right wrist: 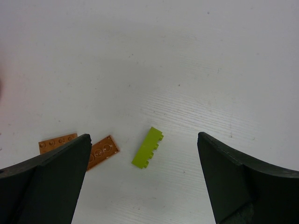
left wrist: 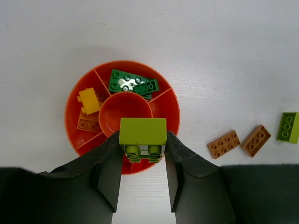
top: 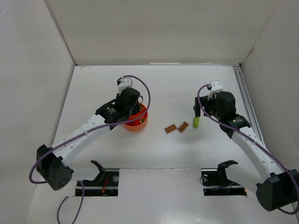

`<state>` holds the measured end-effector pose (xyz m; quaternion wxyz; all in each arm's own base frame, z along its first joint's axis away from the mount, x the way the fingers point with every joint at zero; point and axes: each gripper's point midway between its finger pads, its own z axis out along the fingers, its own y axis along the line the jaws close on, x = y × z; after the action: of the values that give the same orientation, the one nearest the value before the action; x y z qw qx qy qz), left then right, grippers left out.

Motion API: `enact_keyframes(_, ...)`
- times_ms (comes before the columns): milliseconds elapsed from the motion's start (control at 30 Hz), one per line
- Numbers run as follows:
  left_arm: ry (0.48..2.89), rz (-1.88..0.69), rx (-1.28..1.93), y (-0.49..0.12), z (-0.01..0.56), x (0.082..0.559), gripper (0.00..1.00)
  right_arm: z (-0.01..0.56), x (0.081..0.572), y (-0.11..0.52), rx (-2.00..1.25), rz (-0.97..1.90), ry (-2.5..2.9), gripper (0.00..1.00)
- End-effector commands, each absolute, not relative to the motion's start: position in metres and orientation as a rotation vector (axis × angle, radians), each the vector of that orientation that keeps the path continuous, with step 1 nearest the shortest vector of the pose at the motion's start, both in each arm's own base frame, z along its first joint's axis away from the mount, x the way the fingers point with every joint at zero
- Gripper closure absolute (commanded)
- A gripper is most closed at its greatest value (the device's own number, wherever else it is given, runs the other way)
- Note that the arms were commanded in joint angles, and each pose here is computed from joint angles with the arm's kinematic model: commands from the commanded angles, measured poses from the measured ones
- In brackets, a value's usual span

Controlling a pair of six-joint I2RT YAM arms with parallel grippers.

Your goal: Sort the legos into containers by color

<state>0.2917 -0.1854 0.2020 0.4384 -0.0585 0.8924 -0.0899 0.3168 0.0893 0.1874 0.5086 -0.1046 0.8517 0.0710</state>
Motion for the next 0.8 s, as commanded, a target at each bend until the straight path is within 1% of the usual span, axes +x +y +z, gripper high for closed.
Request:
enact_keyframes(0, 2.118, -0.207, -0.264, -0.166, 0.244, 0.302, 1.0, 0.201, 0.324, 0.09, -0.247, 0.181, 1.99, 0.0)
enact_keyframes(100, 2.091, -0.214, -0.267, -0.165, 0.256, 0.303, 1.0, 0.201, 0.324, 0.09, -0.247, 0.181, 1.99, 0.0)
enact_keyframes(400, 2.07, -0.229, -0.265, -0.163, 0.265, 0.302, 1.0, 0.204, 0.323, 0.09, -0.245, 0.182, 1.981, 0.0)
enact_keyframes(767, 2.082, -0.24, -0.243, -0.168, 0.263, 0.303, 1.0, 0.204, 0.323, 0.09, -0.245, 0.182, 1.981, 0.0)
